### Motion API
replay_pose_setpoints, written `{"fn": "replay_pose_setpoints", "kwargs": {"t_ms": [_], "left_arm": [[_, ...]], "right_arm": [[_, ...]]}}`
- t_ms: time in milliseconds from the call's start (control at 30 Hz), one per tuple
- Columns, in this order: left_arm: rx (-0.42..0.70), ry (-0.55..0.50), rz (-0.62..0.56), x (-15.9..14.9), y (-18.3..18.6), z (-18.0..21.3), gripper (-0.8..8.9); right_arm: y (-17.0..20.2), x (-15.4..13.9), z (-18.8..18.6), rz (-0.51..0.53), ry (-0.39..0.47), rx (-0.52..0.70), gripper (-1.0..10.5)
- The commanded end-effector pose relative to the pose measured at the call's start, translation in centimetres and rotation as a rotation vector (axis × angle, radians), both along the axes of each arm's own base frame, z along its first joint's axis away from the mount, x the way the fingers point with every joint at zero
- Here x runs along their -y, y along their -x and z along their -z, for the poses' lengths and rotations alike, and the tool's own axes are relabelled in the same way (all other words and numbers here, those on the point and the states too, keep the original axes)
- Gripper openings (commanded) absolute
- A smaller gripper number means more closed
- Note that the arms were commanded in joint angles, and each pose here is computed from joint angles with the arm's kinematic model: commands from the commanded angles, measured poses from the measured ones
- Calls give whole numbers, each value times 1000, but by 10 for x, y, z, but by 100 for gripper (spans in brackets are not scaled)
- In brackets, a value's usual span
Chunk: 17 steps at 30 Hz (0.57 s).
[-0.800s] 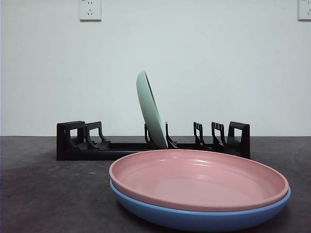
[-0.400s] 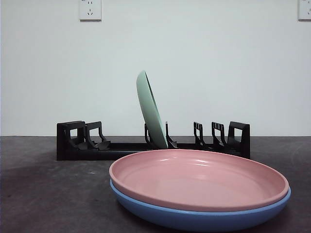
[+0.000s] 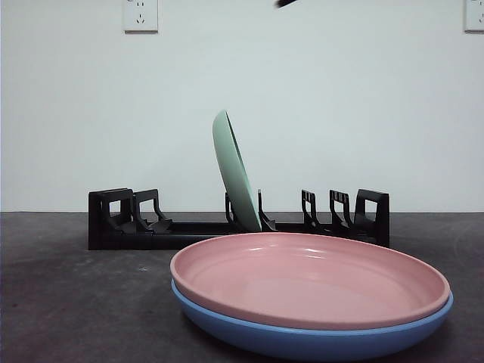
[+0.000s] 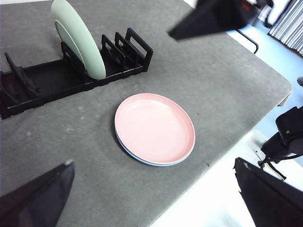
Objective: Place the plate
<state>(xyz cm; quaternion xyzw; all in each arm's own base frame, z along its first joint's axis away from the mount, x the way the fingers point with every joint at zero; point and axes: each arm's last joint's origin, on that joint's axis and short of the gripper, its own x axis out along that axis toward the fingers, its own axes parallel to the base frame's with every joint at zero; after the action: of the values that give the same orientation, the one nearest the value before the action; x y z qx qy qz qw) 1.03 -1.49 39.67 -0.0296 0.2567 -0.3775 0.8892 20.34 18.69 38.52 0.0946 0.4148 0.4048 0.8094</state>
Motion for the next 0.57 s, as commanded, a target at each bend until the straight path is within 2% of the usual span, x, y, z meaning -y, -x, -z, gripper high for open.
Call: {"fn": "replay_pose_setpoints", "kwargs": {"t_ms": [33, 333, 567], "left_arm": [[19, 23, 15, -2, 4, -5, 525], [17, 46, 8, -5, 7, -5, 525], [17, 47, 7, -5, 7, -5, 525]], "right_arm": [[-23, -14, -6, -26, -10, 17, 464], [-99, -30, 0, -3, -16, 24, 464], [-147, -30, 33, 53, -10, 23, 463]]}}
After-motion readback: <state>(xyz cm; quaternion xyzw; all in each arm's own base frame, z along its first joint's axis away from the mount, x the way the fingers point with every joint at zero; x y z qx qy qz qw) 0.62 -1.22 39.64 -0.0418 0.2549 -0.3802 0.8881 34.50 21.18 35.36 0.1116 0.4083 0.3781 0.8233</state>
